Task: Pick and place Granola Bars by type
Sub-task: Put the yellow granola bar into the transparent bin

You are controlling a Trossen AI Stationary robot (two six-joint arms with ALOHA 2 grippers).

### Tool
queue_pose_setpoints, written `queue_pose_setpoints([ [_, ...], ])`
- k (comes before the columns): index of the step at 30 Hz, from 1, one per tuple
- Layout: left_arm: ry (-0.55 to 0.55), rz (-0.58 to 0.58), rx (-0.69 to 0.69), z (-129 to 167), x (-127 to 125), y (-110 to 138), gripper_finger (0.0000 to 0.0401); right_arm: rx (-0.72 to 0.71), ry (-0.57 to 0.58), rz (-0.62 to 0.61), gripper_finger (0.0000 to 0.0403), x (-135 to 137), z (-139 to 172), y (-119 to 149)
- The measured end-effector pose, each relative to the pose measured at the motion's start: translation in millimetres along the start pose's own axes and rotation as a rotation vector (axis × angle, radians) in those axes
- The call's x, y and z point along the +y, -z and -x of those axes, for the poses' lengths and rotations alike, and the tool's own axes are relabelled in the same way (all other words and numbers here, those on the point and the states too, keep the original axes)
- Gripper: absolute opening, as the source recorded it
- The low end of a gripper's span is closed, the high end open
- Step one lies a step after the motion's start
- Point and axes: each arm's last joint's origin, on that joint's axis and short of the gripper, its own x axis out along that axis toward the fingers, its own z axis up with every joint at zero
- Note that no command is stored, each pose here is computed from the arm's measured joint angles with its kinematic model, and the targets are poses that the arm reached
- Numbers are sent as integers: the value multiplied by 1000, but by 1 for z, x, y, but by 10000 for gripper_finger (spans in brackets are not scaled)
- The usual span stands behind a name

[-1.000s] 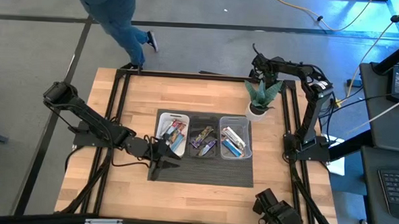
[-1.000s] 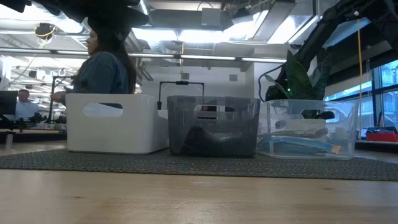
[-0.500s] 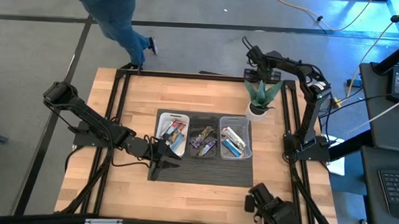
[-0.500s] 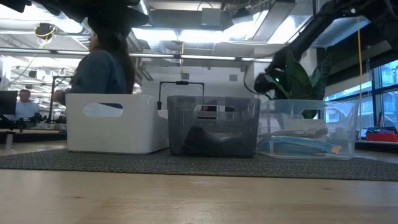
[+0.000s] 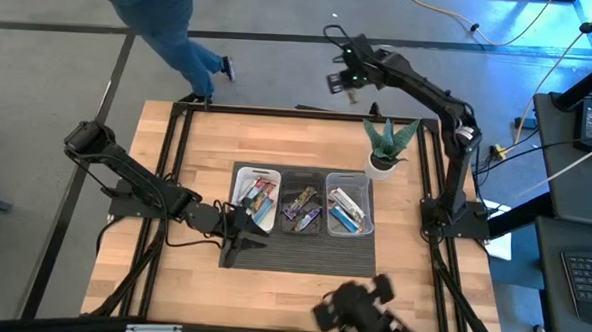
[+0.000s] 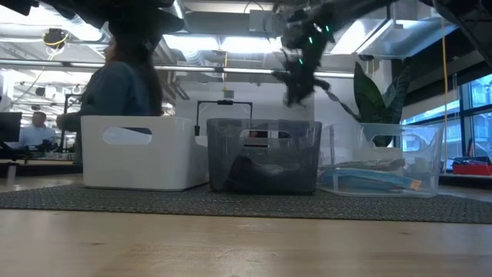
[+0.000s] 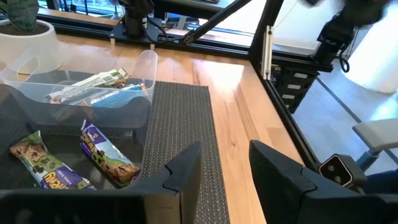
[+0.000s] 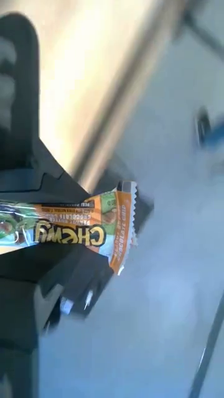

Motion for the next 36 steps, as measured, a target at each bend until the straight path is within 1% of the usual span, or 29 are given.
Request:
queue_pose_setpoints([
  [3, -1, 0, 0, 0, 0, 0, 128, 17, -144, 93, 95, 34, 29, 0],
  [5, -1, 0, 0, 0, 0, 0, 128, 61, -212, 152, 95, 56, 46, 9],
  [6, -1, 0, 0, 0, 0, 0, 128, 93, -233, 184, 95, 67, 55, 15],
  [9, -1, 0, 0, 0, 0, 0, 128, 228, -241, 281, 95, 96, 75, 45],
  [13, -1, 0, 0, 0, 0, 0, 128, 430, -176, 379, 96, 127, 98, 96],
  [15, -1, 0, 0, 0, 0, 0, 128, 494, -76, 411, 96, 141, 106, 125],
  [16, -1, 0, -1, 0, 0, 0, 128, 510, -7, 430, 96, 147, 110, 140],
  [17, -1, 0, -1, 0, 0, 0, 128, 496, 53, 454, 96, 153, 112, 155],
  [19, -1, 0, -1, 0, 0, 0, 128, 451, 111, 512, 96, 166, 115, 184],
  [23, 0, 1, -3, 0, 0, 0, 128, 469, 155, 560, 96, 178, 110, 233],
  [27, 0, 1, -2, 0, 0, 0, 128, 504, 254, 543, 96, 172, 93, 270],
  [30, 0, 1, -1, 0, 0, 0, 128, 478, 294, 509, 96, 166, 75, 287],
  [32, 1, 1, -1, 0, 0, 0, 128, 473, 313, 499, 96, 162, 68, 293],
  [36, 1, 1, 0, 0, 0, 0, 128, 460, 291, 478, 96, 161, 59, 301],
])
